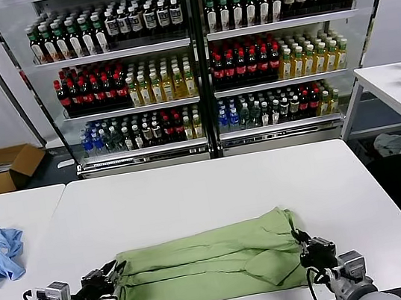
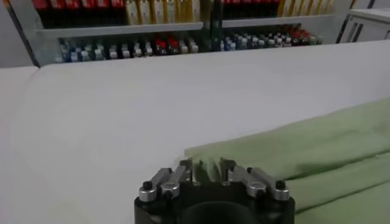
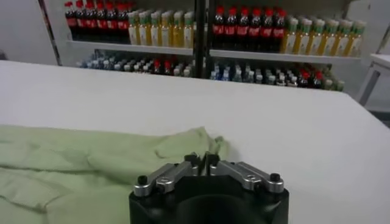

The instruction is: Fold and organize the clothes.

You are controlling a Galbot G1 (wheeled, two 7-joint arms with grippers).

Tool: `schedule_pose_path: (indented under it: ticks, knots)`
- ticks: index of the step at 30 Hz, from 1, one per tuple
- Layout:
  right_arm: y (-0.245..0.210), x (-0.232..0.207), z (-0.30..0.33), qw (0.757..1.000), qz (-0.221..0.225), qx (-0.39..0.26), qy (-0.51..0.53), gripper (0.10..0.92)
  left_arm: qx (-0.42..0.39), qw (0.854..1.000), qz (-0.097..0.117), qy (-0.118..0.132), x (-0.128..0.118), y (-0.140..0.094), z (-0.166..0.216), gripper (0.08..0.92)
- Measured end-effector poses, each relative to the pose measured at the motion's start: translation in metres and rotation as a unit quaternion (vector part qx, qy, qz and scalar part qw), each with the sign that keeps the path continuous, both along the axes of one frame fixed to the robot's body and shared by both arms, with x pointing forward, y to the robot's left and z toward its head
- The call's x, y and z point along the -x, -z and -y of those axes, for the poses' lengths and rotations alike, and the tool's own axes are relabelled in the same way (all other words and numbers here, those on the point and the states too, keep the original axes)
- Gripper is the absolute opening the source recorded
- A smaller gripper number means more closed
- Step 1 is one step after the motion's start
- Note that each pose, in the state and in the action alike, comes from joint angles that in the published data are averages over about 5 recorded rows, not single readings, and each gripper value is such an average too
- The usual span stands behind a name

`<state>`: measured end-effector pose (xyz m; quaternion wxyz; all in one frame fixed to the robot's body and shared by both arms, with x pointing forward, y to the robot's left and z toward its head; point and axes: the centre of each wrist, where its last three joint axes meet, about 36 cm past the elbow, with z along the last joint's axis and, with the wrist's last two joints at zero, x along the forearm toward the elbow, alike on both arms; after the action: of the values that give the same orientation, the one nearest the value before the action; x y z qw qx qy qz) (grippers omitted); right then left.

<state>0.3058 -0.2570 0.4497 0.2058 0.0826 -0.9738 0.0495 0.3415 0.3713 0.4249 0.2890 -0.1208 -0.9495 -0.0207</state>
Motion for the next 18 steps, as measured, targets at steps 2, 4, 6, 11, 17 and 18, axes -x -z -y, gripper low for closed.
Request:
schedule_pose_path:
  ticks: [2, 4, 6, 11, 17, 18]
  knots:
    - [-0.005, 0.001, 0.0, 1.0, 0.006, 0.002, 0.003, 0.345, -0.002, 1.0, 0.009, -0.007, 0.002, -0.002, 0.002, 0.434]
    - [-0.01, 0.003, 0.0, 1.0, 0.012, 0.003, 0.006, 0.405, -0.005, 1.0, 0.019, -0.016, 0.005, -0.004, 0.007, 0.486]
    - [-0.013, 0.006, 0.0, 1.0, 0.017, 0.004, 0.009, 0.466, -0.007, 0.999, 0.031, -0.028, 0.008, -0.006, 0.013, 0.546]
    - [-0.017, 0.008, -0.002, 1.0, 0.023, 0.008, 0.012, 0.604, -0.009, 0.996, 0.051, -0.068, 0.02, -0.006, 0.037, 0.694]
    - [-0.019, 0.01, -0.003, 0.999, 0.029, 0.013, 0.016, 0.771, -0.005, 0.992, 0.051, -0.118, 0.032, 0.001, 0.064, 0.814]
    - [-0.019, 0.01, -0.003, 0.999, 0.029, 0.014, 0.017, 0.793, -0.003, 0.991, 0.05, -0.125, 0.033, 0.003, 0.068, 0.818]
